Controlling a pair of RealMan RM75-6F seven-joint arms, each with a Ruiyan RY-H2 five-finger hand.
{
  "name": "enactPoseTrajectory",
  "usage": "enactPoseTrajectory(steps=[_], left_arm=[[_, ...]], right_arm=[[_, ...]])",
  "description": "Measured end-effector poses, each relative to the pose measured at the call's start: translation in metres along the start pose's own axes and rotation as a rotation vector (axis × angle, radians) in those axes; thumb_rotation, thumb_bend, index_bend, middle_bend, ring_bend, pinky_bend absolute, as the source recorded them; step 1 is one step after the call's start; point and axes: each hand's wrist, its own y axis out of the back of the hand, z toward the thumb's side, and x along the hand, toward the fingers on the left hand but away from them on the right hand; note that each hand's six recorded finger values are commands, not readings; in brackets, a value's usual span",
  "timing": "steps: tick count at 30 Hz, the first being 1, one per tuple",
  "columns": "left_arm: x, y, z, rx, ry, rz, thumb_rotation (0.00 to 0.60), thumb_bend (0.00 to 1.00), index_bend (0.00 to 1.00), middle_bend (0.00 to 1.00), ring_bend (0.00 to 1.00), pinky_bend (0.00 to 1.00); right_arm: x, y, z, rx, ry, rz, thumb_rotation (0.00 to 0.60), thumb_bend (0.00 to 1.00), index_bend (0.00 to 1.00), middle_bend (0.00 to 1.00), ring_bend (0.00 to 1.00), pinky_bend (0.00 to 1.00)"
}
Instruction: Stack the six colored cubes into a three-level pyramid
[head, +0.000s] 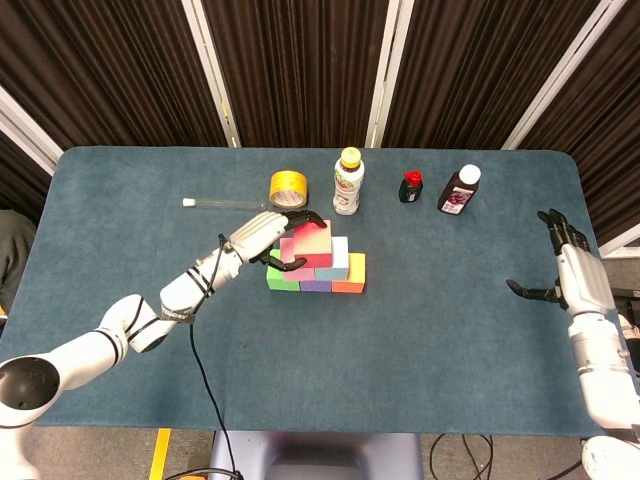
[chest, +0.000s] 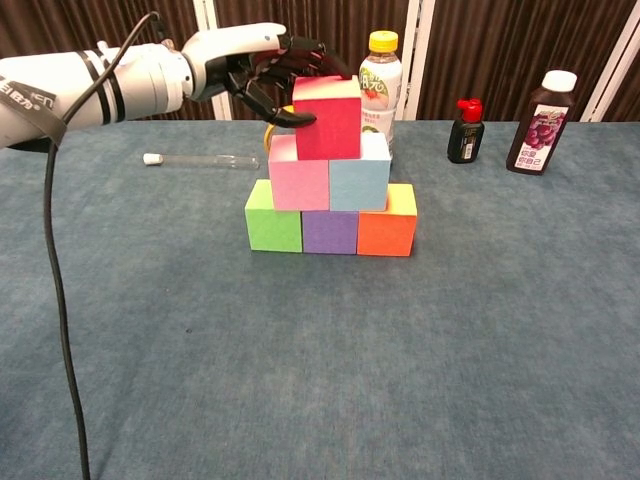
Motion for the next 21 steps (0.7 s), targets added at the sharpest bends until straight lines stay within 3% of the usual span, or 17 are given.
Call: enactPoseTrajectory(steps=[10,21], left_arm=[[-0.0044,0.0013,0.0018,0.002,-0.007,0.007,0.600,0.32,0.10,0.07,0.11,0.29],[-0.0062,0.0029,0.0040,0.013,-0.001,0.027,0.600,0.32,0.16,0.18,0.21,0.33]], right_arm=[[-0.0003,-0.0007,0.0001,-0.003,0.000,0.001,0.600,0.27,0.02,0.06,0.00,0.09],[0.0014,0.0000,-0.0017,-0.008,-0.001,0.001,0.600,0.27,0.02,0.06,0.00,0.09]])
